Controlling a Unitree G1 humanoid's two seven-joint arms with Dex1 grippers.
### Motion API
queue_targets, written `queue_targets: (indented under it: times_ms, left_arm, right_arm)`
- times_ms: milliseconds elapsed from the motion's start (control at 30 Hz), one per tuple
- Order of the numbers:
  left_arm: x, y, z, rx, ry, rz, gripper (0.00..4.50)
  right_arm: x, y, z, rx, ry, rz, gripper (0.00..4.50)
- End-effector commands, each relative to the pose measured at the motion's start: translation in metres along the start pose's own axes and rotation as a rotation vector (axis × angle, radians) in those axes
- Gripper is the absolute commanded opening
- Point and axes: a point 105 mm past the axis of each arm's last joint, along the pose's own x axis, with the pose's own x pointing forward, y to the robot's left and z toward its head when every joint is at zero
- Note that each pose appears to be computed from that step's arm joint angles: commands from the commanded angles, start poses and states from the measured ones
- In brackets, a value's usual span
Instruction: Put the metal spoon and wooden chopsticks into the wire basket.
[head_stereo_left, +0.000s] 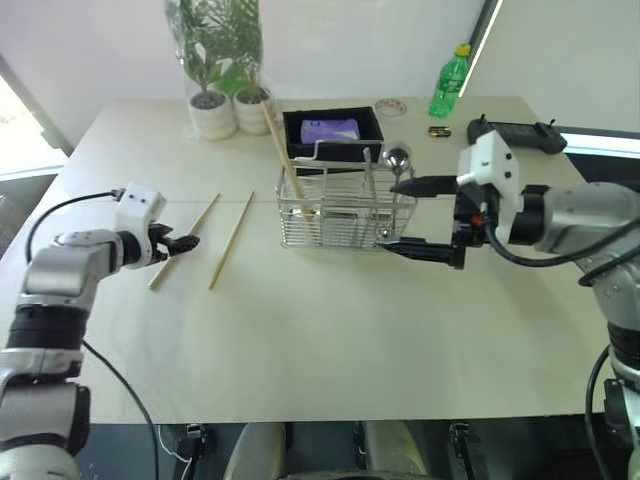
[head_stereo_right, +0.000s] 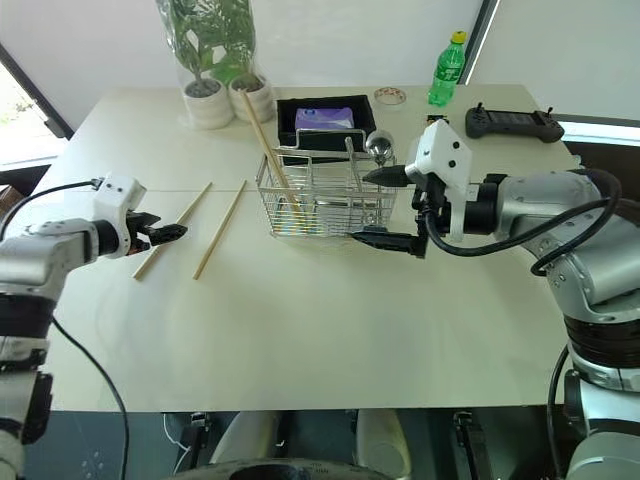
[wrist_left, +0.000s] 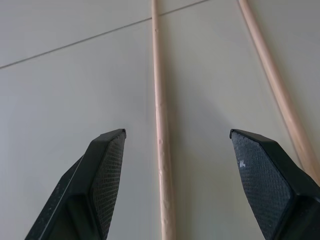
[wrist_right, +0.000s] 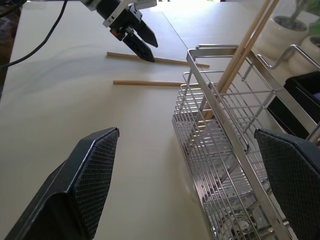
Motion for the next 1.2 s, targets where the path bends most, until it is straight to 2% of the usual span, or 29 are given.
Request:
queue_targets:
  times_ms: [33,200,333,600,900,1200]
  left_arm:
    - [0.006,0.009,0.008,0.031,-0.015,0.029,3.50]
    - [0.019,0.011,0.007,0.039,0.011,0.023,3.50]
    - [0.027,0.014,0.009,0.050,0.058,0.015,3.50]
    - [0.032,0.009,0.029,0.085,0.132,-0.056,3.50]
    - [0.039,0.004,0.023,0.120,0.219,-0.070,3.50]
    - [0.048,-0.001,0.031,0.145,0.211,-0.039,3.50]
  right_arm:
    - [-0.002,0.000,0.015,-0.032,-0.048,-0.033,4.45]
    - [-0.001,-0.001,0.014,-0.019,-0.050,-0.062,4.45]
    - [-0.006,0.006,0.008,-0.071,0.003,-0.030,4.45]
    - [-0.005,0.007,0.005,-0.057,-0.009,-0.040,4.45]
    - [-0.004,0.008,0.007,-0.036,-0.031,-0.065,4.45]
    - [-0.004,0.009,0.007,-0.031,-0.035,-0.073,4.45]
